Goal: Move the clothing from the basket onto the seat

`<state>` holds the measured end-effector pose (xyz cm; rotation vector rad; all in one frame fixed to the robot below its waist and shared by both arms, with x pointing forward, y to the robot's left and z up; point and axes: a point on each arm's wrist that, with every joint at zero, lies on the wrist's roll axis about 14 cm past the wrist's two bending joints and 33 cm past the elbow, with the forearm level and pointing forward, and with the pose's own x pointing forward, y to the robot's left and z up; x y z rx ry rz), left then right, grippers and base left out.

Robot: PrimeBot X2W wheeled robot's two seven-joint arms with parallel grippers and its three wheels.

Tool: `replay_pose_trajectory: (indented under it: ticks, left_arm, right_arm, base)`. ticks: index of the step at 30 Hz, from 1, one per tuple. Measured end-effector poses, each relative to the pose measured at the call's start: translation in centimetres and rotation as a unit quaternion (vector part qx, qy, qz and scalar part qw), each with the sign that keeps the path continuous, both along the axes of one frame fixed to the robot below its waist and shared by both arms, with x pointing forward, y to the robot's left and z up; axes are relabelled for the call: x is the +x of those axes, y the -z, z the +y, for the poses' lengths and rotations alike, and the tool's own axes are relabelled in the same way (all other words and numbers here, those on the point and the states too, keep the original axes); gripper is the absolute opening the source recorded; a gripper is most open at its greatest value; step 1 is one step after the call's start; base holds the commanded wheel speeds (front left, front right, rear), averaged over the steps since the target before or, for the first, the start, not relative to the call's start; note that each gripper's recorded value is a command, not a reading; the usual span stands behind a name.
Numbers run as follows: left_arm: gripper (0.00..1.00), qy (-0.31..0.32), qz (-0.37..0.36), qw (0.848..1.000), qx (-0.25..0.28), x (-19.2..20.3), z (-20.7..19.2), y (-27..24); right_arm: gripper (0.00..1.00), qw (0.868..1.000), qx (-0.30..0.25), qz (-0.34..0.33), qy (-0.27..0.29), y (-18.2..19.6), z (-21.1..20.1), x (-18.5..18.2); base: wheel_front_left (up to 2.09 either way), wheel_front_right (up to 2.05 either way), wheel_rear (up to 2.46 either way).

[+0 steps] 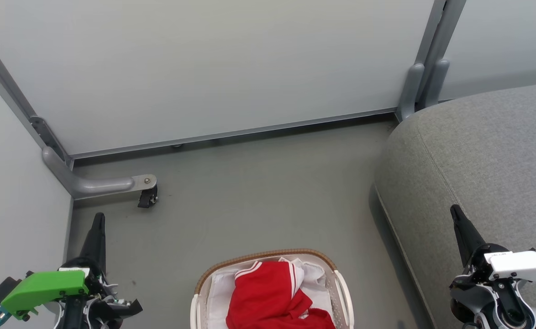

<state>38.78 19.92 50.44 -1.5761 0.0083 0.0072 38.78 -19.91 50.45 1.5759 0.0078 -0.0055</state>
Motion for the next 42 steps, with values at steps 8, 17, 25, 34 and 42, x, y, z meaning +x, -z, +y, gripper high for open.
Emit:
replay_pose_trajectory:
  ticks: [8, 17, 25, 34, 42]
  left_arm:
    - [0.0, 0.0, 0.0, 1.0, 0.0, 0.0, 0.0, 0.0]
    - [0.0, 0.0, 0.0, 1.0, 0.0, 0.0, 0.0, 0.0]
    - [0.0, 0.0, 0.0, 1.0, 0.0, 0.0, 0.0, 0.0]
    - [0.0, 0.0, 0.0, 1.0, 0.0, 0.0, 0.0, 0.0]
    - [0.0, 0.0, 0.0, 1.0, 0.0, 0.0, 0.0, 0.0]
  right_arm:
    - [0.0, 1.0, 0.0, 0.0, 0.0, 0.0, 0.0, 0.0]
    - [0.0, 1.0, 0.0, 0.0, 0.0, 0.0, 0.0, 0.0]
    - [0.0, 1.0, 0.0, 0.0, 0.0, 0.0, 0.0, 0.0]
    - [0.0, 1.0, 0.0, 0.0, 0.0, 0.0, 0.0, 0.0]
    - [0.0, 1.0, 0.0, 0.0, 0.0, 0.0, 0.0, 0.0]
  base:
    - [0.0, 0.0, 0.0]
    - [0.0, 0.0, 0.0]
    - [0.0, 0.0, 0.0]
    - [0.0, 0.0, 0.0]
    - [0.0, 0.0, 0.0]
